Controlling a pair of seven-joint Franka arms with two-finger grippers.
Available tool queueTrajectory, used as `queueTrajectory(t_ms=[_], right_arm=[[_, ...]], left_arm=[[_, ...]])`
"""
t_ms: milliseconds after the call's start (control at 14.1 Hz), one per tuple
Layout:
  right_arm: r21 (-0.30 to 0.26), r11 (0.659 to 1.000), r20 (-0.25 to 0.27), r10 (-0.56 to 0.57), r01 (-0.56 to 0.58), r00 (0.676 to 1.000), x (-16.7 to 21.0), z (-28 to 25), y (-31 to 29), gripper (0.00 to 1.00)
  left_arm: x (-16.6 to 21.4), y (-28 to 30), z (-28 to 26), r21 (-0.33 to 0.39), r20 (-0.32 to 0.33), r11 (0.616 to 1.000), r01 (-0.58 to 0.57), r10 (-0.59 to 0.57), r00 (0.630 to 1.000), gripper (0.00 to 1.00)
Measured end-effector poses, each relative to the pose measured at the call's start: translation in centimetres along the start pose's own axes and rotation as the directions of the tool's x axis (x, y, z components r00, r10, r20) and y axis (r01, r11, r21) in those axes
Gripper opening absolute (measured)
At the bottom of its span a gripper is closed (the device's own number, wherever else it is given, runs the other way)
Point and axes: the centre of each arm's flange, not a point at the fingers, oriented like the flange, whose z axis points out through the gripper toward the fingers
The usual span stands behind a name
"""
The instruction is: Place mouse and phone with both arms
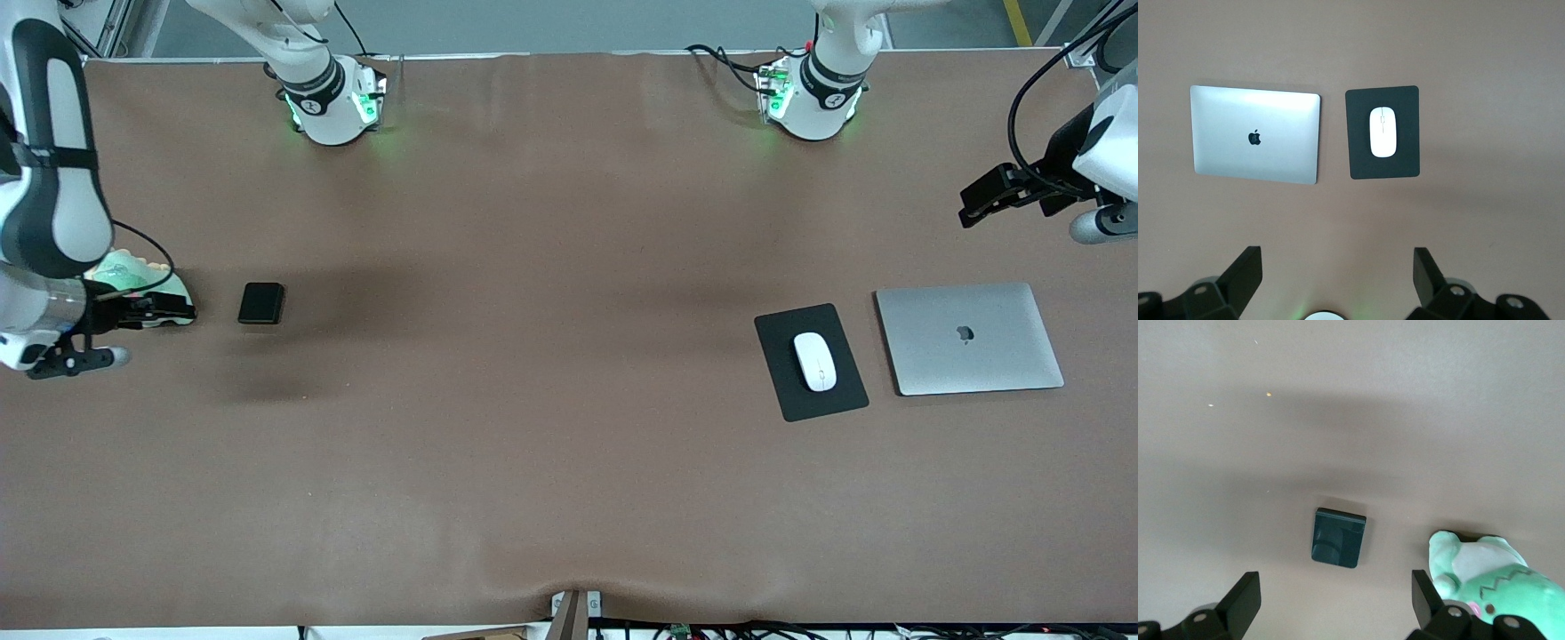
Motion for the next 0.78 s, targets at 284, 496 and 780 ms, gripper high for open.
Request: queueTrajectory(t_ms=[284,496,780], right_arm=[[-0.007,1.000,0.026,-0.007,0.007,1.000,-0.6,-6.2,-0.3,1.00],[-0.003,1.000,0.028,-0.008,0.008,1.000,-1.8,-10.4,-0.8,1.00],[0.023,0.999,0.060,-0.035,0.034,0.998,-4.2,-15.1,-3.4,1.00]], left_arm=[[0.0,0.0,0.0,0.000,-0.001,1.000,0.001,-0.001,1.000,1.00],[0.1,-0.5,0.0,-0.001,-0.001,1.000,0.005,-0.005,1.000,1.00],[0.1,-0.7,-0.1,-0.001,-0.002,1.000,0.006,-0.006,1.000,1.00]])
